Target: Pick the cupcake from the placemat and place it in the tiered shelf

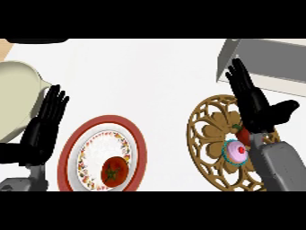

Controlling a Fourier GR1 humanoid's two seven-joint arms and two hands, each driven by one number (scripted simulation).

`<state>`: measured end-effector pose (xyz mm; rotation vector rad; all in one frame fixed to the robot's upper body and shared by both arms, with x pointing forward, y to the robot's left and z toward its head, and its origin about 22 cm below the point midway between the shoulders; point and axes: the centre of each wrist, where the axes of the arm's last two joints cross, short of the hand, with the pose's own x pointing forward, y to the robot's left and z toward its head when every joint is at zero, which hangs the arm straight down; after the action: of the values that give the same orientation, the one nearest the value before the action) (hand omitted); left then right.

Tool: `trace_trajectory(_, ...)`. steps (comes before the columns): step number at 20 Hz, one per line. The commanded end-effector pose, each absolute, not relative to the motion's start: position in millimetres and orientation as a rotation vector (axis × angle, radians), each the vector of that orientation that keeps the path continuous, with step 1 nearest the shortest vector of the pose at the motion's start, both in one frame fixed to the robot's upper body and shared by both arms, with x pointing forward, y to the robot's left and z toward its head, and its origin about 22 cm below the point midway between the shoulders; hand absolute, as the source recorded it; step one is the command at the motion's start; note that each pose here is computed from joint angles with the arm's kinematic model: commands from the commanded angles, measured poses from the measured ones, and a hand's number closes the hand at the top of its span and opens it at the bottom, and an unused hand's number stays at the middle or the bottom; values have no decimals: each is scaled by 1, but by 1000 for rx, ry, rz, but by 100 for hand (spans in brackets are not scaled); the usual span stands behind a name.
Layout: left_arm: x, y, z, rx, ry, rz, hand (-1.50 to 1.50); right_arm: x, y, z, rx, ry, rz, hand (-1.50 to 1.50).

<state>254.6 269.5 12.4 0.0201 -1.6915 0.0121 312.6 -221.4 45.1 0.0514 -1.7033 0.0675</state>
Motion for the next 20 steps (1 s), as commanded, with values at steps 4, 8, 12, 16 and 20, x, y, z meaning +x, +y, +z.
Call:
trace_trajectory(4, 274, 263, 20, 139, -1654, -159, 0, 325, -274, 84, 268, -1675, 325, -150)
trace_trajectory(8, 269, 254, 17, 81, -1647, -166, 0, 305, -224, 7, 729, -1450, -375, 150)
trace_trajectory(12, 277, 235, 14, 108, -1605, -232, 0, 302, -334, 31, -301, -1650, 312, 150)
trace_trajectory(16, 280, 230, 18, 101, -1572, -265, 0, 293, -357, -15, -179, -1761, -21, -150)
trace_trajectory(20, 280, 215, 19, 88, -1582, -246, 0, 289, -406, 2, 21, -1834, -20, -150)
